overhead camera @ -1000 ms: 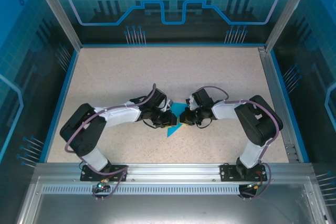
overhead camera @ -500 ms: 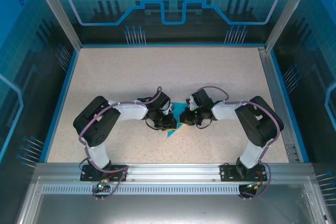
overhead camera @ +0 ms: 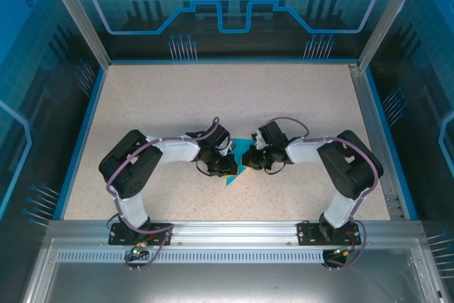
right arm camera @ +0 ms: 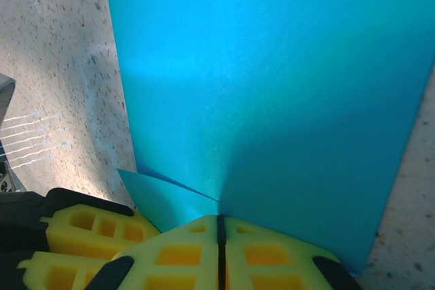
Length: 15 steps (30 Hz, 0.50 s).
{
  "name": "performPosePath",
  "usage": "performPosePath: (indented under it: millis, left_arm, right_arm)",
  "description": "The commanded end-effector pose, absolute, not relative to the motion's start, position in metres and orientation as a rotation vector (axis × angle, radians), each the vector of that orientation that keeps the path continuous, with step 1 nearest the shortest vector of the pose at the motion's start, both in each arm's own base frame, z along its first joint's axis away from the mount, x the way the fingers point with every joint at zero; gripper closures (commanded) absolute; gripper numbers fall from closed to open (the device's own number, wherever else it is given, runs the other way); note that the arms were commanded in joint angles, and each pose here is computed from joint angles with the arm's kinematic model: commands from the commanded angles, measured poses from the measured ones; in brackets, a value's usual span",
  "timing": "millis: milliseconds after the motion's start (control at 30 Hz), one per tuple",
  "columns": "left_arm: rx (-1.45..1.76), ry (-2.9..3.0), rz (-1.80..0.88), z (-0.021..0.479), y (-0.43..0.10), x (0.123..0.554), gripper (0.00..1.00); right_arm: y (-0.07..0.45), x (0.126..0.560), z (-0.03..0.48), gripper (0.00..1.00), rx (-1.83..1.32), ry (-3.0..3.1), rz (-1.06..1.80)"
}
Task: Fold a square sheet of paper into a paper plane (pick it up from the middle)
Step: Third fold the triangle at the center of the table.
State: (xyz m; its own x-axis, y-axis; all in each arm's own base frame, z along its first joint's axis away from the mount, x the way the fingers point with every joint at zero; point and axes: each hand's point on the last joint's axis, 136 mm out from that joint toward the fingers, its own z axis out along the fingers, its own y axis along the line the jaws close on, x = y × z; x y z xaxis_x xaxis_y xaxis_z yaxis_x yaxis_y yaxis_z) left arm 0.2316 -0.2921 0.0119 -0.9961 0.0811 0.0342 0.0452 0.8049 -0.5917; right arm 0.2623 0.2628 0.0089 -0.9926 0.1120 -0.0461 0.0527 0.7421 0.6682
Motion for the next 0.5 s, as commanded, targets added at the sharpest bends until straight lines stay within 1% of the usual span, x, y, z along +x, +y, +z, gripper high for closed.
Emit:
performPosePath:
  millis: [0,167,467]
  left_arm:
    - [-0.077,-2.904,0.764,-0.014,-0.27,0.212,0.87]
    - [-0.071,-2.896,0.74,-0.024,-0.266,0.208,0.89]
    - [-0.085,-2.892,0.723,-0.031,-0.264,0.206,0.9]
  right_arm:
    - [0.237,0.264,-0.024,0.91,0.271,2.902,0.908]
    - [0.213,0.272,-0.028,0.91,0.362,2.879,0.86]
    - [0.186,0.303,-0.004,0.9,0.405,2.772,0.963]
